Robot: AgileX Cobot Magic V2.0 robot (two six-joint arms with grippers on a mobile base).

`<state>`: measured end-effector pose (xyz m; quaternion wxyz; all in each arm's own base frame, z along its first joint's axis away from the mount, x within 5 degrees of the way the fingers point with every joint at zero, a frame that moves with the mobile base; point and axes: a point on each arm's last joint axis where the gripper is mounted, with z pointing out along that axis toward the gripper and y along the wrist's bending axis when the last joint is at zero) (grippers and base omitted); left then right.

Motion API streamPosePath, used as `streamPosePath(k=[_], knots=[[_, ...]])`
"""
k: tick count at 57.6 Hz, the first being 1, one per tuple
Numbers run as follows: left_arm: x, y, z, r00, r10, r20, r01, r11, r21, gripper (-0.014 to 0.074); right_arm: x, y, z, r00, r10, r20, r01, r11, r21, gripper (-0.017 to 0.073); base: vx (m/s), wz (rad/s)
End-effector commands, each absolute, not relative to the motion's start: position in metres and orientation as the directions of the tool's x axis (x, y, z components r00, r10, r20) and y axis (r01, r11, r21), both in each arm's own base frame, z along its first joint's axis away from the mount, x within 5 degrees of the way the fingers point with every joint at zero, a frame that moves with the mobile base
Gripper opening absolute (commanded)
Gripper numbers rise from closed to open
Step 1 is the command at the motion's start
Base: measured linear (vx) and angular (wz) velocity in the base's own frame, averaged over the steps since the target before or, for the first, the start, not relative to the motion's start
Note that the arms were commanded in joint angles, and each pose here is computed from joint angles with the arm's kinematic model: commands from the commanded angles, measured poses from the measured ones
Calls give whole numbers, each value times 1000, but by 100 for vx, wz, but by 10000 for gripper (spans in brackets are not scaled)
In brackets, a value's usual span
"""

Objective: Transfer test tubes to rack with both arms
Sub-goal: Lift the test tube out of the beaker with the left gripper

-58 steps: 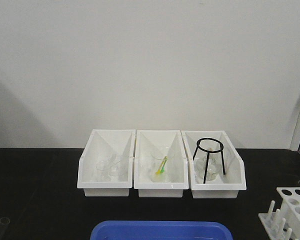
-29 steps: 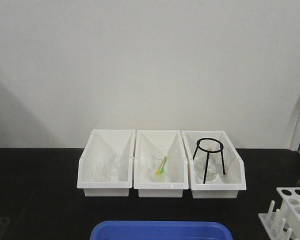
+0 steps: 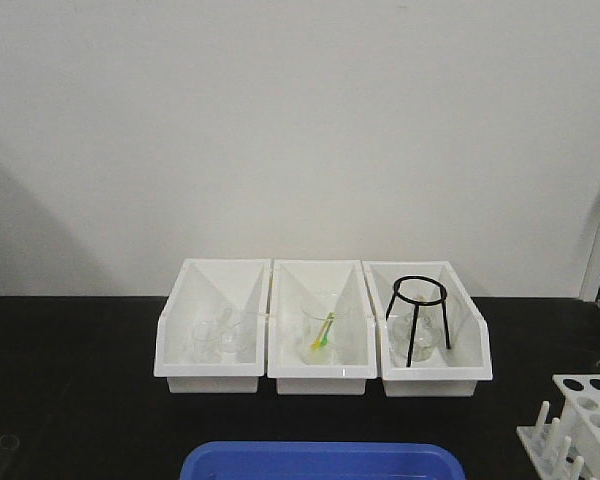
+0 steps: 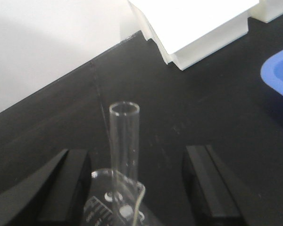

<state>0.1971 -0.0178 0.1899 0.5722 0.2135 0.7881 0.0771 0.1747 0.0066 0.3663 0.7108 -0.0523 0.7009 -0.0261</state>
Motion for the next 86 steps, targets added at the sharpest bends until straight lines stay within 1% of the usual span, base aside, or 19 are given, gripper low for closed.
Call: streamPosePath(k=[1,14,25,30,33,39,47,49,53,55,64,71,79,86], knots=[[213,-18,209,-165,400,-902,200,909,366,510,172,5,388,152,-123,-981,-11,992,-127,403,0,0],[236,-20,211,-178,403,-898,205,907,367,510,172,5,388,151,-123,-981,-12,992,-127,403,0,0],[251,-20,202,-203,404,-892,216,907,362,506,172,5,388,151,-123,-981,-12,992,-127,403,0,0],[255,-21,199,-198,402,-894,216,908,360,484,172,5,388,150,-123,-981,-12,992,-127,403,0,0],[255,-21,199,-195,401,-895,215,908,360,457,172,5,388,147,-124,-981,-12,992,-127,403,0,0],[255,-21,199,-189,402,-896,213,907,362,356,172,5,388,145,-124,-982,-12,992,-127,403,0,0],[255,-21,199,-189,402,-896,213,907,362,163,172,5,388,145,-124,-982,-12,992,-127,403,0,0],[255,-21,199,-189,402,-896,213,907,362,104,172,5,388,145,-123,-982,-13,992,-126,403,0,0],[255,-21,199,-189,402,-896,213,907,362,10,172,5,388,145,-123,-982,-13,992,-126,403,0,0],[255,-21,199,-189,402,-896,213,907,362,-24,172,5,388,145,-123,-982,-13,992,-126,403,0,0],[255,-21,202,-176,400,-900,208,908,363,-22,172,5,388,145,-115,-983,-14,993,-118,403,0,0],[251,-20,213,-150,394,-907,195,911,363,-22,172,5,388,145,-115,-983,-14,993,-118,403,0,0],[240,-19,236,-94,392,-915,168,912,373,-22,172,5,388,145,-115,-983,-14,993,-118,403,0,0],[234,-18,264,-35,392,-920,137,913,384,-22,172,5,388,145,-115,-983,-14,993,-118,403,0,0]])
